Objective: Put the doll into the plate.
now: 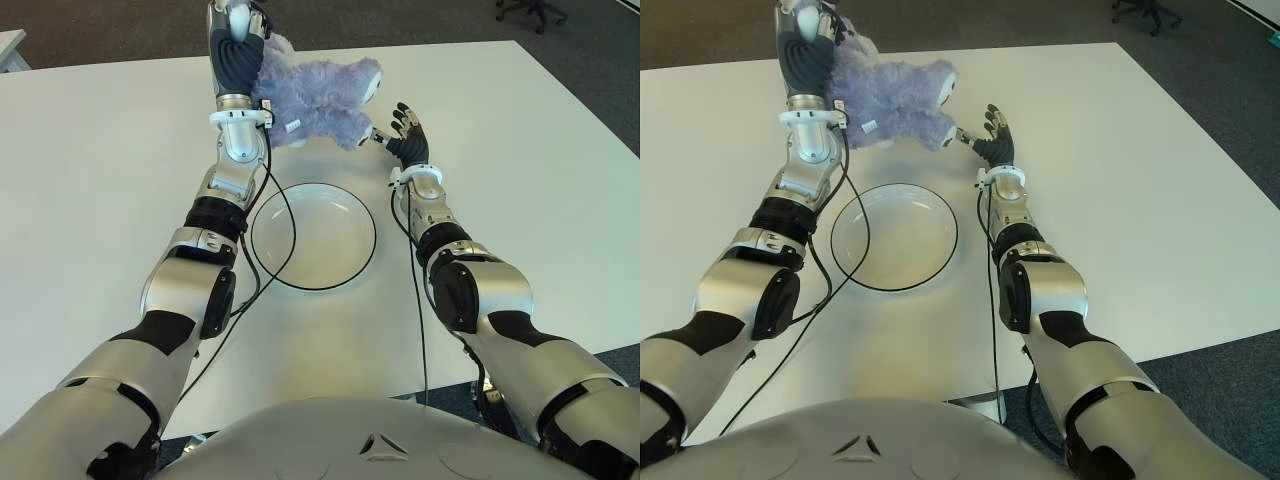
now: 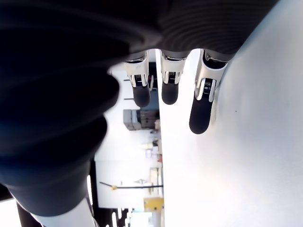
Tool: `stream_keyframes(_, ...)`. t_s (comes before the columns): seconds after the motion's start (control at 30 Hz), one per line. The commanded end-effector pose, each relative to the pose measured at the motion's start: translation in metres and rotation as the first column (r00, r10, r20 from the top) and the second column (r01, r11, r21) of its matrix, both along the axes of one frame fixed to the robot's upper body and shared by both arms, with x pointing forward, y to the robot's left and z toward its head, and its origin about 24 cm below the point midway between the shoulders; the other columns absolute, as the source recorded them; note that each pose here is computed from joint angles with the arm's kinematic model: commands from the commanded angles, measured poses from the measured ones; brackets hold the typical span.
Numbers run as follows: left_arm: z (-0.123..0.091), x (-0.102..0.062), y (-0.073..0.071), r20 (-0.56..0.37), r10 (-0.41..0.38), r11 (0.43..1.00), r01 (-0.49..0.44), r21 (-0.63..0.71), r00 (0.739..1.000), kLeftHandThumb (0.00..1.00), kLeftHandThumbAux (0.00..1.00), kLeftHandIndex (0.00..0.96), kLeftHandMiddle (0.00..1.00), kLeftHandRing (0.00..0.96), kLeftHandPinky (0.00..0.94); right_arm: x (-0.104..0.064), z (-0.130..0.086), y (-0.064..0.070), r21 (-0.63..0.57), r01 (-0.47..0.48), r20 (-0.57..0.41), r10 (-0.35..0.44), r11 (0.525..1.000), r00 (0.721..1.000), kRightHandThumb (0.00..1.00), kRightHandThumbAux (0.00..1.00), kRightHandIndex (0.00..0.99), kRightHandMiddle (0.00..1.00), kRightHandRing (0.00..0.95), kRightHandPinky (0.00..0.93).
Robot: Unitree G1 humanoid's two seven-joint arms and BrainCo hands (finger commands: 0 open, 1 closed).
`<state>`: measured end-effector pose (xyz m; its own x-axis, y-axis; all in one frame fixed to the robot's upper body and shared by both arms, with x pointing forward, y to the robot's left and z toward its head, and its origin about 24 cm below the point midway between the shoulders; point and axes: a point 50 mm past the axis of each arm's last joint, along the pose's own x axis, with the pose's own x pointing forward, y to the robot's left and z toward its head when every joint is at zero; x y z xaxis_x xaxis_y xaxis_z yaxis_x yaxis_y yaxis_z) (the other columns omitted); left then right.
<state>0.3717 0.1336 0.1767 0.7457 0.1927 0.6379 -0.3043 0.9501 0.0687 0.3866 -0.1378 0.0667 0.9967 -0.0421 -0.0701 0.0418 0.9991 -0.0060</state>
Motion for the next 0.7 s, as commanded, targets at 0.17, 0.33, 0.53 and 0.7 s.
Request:
stream_keyframes(0.17,0.0014,-0.0061,0.0012,0.045,-0.016,0.999,0.015,0.034,0.999,0.744,0.692,0.442,0.905,0.892,0.876,-0.0198,-0.0427,-0.0006,0.015,0.012,-0.174,-0.009,1.0,0.985,0.165,0.853,0.045,0.0,0.0,0.0)
stream_keyframes(0.33,0.0035,-0.0079,0.0,0.065,-0.012,0.999,0.009,0.045,0.998,0.745,0.691,0.443,0.903,0.897,0.879,-0.0201,-0.0431,-0.0005,0.021,0.014,-0.175,-0.01,1.0,0.985,0.195,0.855,0.049,0.0,0.0,0.0)
stream_keyframes(0.53,0.0053,-0.01,-0.0007,0.081,-0.001,0.998,-0.003,0.06,0.997,0.745,0.691,0.443,0.899,0.899,0.876,-0.0202,-0.0434,-0.0004,0.024,0.016,-0.177,-0.011,1.0,0.984,0.214,0.856,0.056,0.0,0.0,0.0)
stream_keyframes(0.7,0.0066,-0.0123,-0.0012,0.087,-0.013,0.998,0.007,0.067,0.996,0.746,0.69,0.443,0.895,0.897,0.877,-0.0202,-0.0432,-0.0003,0.024,0.016,-0.175,-0.011,1.0,0.984,0.216,0.857,0.053,0.0,0.0,0.0)
